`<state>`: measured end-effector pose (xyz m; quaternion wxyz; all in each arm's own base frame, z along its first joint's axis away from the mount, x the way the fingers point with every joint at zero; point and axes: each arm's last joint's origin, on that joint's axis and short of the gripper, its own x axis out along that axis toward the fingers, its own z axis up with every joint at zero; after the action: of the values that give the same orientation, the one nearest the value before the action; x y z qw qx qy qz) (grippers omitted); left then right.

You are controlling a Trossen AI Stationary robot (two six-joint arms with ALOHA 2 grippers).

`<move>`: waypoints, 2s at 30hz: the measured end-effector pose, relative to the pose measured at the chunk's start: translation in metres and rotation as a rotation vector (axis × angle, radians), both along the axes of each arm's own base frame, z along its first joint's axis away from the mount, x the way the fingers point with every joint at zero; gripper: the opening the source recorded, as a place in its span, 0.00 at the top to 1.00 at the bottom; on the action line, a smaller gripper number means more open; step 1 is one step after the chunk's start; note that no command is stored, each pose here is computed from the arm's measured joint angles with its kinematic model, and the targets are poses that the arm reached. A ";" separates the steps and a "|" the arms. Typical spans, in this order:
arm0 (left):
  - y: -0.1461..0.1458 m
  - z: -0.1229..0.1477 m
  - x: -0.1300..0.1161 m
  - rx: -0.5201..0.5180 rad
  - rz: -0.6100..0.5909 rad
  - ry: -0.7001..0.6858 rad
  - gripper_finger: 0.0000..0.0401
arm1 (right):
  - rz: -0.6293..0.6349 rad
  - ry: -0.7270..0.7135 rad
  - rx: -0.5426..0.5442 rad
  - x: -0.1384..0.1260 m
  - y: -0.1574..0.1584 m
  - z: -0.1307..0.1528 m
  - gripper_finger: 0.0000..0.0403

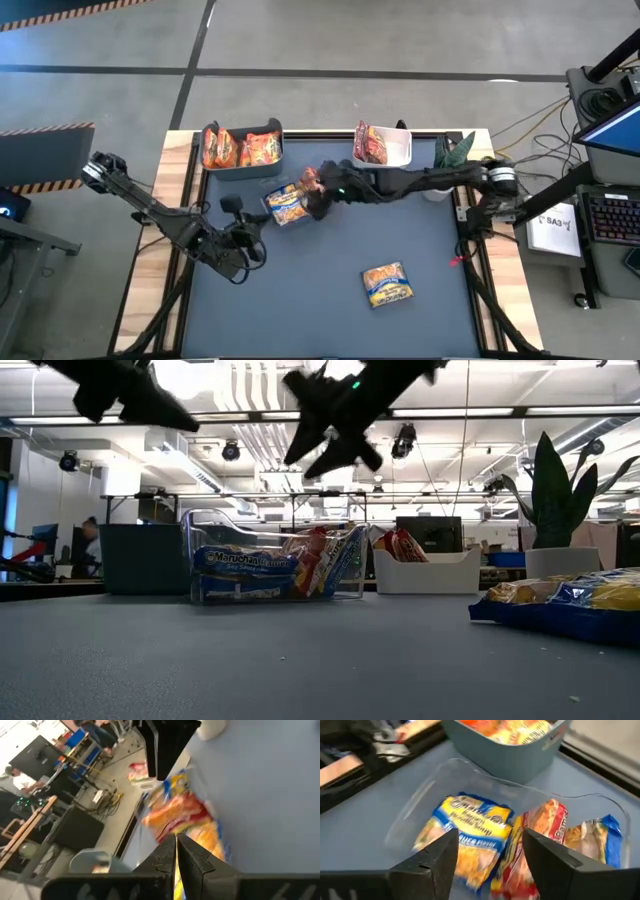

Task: Sort Maruchan noodles
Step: Put the red noodle pack into the white bin

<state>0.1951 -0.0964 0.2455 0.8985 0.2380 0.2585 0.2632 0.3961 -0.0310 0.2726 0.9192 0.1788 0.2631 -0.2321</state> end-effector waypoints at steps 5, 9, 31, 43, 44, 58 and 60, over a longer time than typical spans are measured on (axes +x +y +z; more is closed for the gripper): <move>0.011 -0.007 -0.018 -0.024 0.007 -0.009 1.00 | -0.079 0.147 0.071 0.025 -0.024 -0.014 0.44; 0.017 -0.011 -0.029 -0.034 0.009 -0.021 1.00 | -0.143 0.260 0.102 0.036 -0.036 -0.026 0.43; 0.023 -0.007 -0.039 -0.067 0.004 -0.069 1.00 | -0.240 0.354 0.126 0.051 -0.055 -0.055 0.42; 0.023 -0.008 -0.038 -0.066 0.003 -0.068 1.00 | -0.225 0.349 0.130 0.059 -0.053 -0.070 0.46; 0.023 -0.008 -0.038 -0.064 0.002 -0.066 1.00 | -0.224 0.351 0.131 0.059 -0.053 -0.071 0.47; 0.023 -0.008 -0.038 -0.063 0.002 -0.065 1.00 | -0.216 0.341 0.146 0.060 -0.053 -0.069 0.75; 0.023 -0.008 -0.038 -0.063 0.002 -0.065 1.00 | -0.214 0.336 0.147 0.059 -0.052 -0.066 0.78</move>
<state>0.1567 -0.0733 0.2379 0.9132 0.2008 0.2375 0.2634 0.4551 -0.0833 0.2068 0.8169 0.2311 0.4086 -0.3351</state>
